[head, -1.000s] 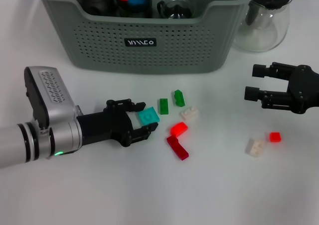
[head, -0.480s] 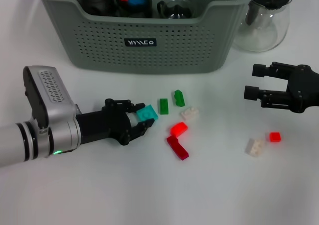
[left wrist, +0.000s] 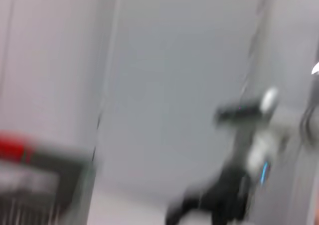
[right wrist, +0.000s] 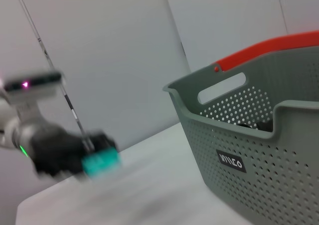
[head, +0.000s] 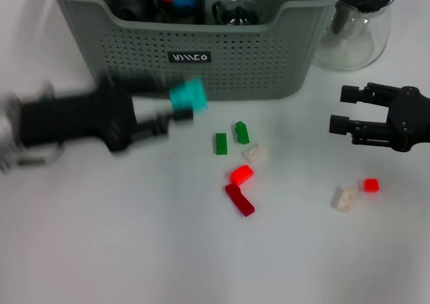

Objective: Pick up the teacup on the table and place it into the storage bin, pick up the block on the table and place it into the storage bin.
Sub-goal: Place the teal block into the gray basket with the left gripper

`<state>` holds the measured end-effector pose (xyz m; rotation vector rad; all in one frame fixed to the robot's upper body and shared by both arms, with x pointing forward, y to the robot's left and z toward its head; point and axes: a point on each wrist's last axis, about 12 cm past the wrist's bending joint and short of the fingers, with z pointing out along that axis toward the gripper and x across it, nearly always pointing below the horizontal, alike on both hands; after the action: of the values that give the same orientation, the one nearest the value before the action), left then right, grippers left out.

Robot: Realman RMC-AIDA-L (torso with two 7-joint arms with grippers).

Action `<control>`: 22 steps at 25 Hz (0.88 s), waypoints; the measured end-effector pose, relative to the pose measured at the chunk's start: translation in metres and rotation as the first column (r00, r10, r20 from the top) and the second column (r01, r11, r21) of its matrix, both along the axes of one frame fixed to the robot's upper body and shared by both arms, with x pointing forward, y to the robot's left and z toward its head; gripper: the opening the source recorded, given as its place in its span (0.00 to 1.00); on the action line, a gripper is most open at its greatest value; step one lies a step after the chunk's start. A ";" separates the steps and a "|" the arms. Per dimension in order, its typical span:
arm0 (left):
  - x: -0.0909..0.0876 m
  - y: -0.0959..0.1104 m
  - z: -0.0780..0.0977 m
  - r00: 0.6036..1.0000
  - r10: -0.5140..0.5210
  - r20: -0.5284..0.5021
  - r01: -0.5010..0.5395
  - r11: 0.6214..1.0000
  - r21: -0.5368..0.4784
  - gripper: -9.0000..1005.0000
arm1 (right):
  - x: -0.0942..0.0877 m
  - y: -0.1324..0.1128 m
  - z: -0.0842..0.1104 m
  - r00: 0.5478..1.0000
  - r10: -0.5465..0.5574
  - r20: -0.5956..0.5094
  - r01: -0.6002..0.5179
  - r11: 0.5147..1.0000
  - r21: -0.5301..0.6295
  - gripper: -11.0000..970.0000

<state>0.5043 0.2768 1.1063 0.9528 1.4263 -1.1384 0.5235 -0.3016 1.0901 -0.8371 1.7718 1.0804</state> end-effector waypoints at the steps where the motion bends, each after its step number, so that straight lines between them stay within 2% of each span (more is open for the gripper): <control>1: 0.004 0.003 0.015 1.000 -0.014 0.011 0.015 0.999 -0.042 0.43 | 0.000 0.000 0.000 1.000 0.000 0.001 0.000 1.000 0.000 0.86; 2: 0.014 0.006 0.039 0.999 -0.026 0.033 0.029 0.996 -0.080 0.43 | 0.000 0.000 0.000 1.000 0.001 0.002 -0.001 1.000 0.000 0.86; 4: 0.030 0.007 0.069 0.998 -0.026 0.064 0.032 0.995 -0.098 0.43 | 0.000 0.001 0.000 1.000 0.002 0.003 -0.002 1.000 0.000 0.86; 7: 0.070 0.001 0.124 0.999 0.040 0.037 -0.038 0.998 -0.046 0.44 | 0.000 0.002 -0.001 1.000 0.004 0.002 -0.004 1.000 0.002 0.86; 10: 0.119 -0.015 0.160 0.980 0.195 -0.043 -0.192 0.979 0.074 0.45 | -0.001 0.002 -0.001 1.000 0.004 -0.001 -0.004 1.000 0.004 0.86; 11: 0.129 -0.019 0.166 0.971 0.231 -0.055 -0.224 0.969 0.101 0.45 | -0.001 0.003 -0.001 1.000 0.005 -0.001 -0.005 1.000 0.005 0.86; 12: 0.149 -0.029 0.171 0.950 0.302 -0.076 -0.285 0.941 0.181 0.45 | -0.001 0.003 -0.002 1.000 0.005 -0.001 -0.005 1.000 0.005 0.86; 15: 0.179 -0.048 0.167 0.898 0.436 -0.063 -0.393 0.858 0.331 0.46 | -0.001 0.004 -0.002 1.000 0.005 -0.001 -0.005 1.000 0.003 0.86; 17: 0.194 -0.064 0.155 0.862 0.507 -0.019 -0.447 0.778 0.441 0.47 | 0.000 0.004 -0.003 1.000 0.001 -0.001 -0.001 1.000 0.001 0.86; 22: 0.206 -0.092 0.123 0.821 0.566 0.077 -0.486 0.620 0.616 0.48 | 0.000 0.005 -0.003 1.000 -0.003 -0.002 0.003 1.000 0.000 0.86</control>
<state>0.7100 0.1852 1.2291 0.7937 2.0750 -0.2678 0.5240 -0.2970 1.0871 -0.8339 1.7741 1.0794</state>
